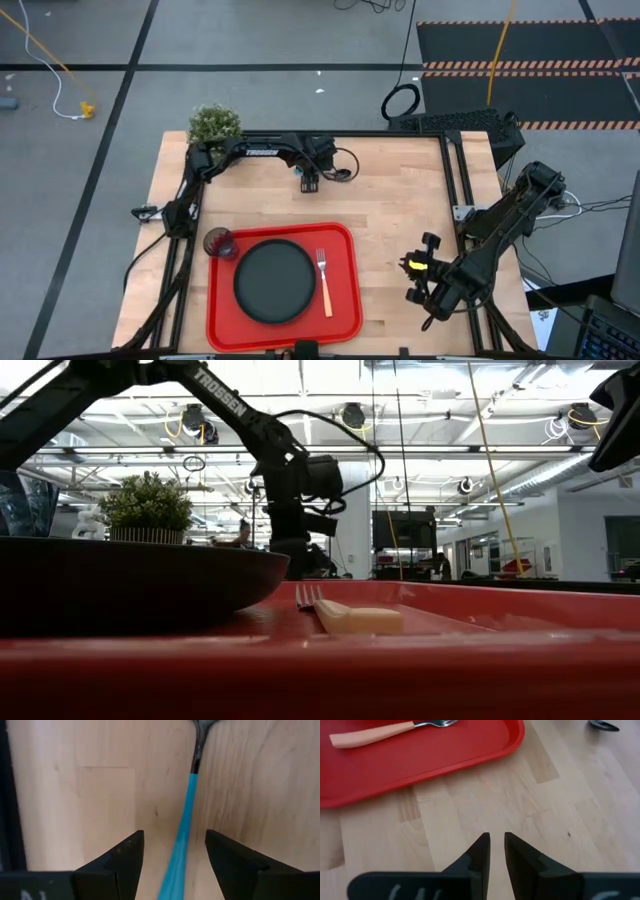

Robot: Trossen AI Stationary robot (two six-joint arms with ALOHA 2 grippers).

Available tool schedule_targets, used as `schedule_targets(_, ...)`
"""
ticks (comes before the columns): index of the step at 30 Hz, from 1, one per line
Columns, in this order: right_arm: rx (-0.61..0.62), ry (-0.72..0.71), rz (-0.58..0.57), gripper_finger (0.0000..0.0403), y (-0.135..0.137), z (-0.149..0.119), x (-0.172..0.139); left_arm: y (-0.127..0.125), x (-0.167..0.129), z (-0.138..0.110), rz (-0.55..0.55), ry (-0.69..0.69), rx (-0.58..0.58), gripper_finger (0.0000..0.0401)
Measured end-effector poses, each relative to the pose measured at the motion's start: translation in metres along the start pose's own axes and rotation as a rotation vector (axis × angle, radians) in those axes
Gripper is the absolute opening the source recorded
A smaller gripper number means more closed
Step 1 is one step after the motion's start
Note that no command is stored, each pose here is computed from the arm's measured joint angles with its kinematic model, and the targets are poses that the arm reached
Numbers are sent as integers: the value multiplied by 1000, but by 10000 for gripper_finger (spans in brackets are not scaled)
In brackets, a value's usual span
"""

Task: Pick and place plate/cup/fork/spoon on tray
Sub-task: Put the blue spoon on red the serving tray on the right side of the orange fork

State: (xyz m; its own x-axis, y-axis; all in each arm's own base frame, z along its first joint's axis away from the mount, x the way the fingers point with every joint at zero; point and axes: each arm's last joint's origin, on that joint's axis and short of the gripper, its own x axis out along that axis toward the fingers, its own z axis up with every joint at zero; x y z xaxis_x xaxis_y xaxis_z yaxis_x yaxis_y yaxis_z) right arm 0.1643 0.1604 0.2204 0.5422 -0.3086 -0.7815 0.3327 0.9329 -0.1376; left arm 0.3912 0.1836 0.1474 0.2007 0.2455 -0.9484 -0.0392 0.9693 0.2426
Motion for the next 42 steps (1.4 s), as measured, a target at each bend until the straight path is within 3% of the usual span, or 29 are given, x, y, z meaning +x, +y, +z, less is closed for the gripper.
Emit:
schedule_targets(9, -8, -6, 6, 47, 1, 1, 0, 3, 3, -2, -21, -4, 12, 210)
schedule_targets(19, -1, -8, 15, 47, 2, 1, 0, 8, 3, -3, -44, -6, 26, 92)
schedule_targets(26, 1, -6, 19, 47, 2, 1, 0, -6, 0, 2, -93, -10, 73, 10)
schedule_targets(42, 38, -14, 28, 47, 3, 5, 2, -41, -9, 15, -115, -8, -81, 6)
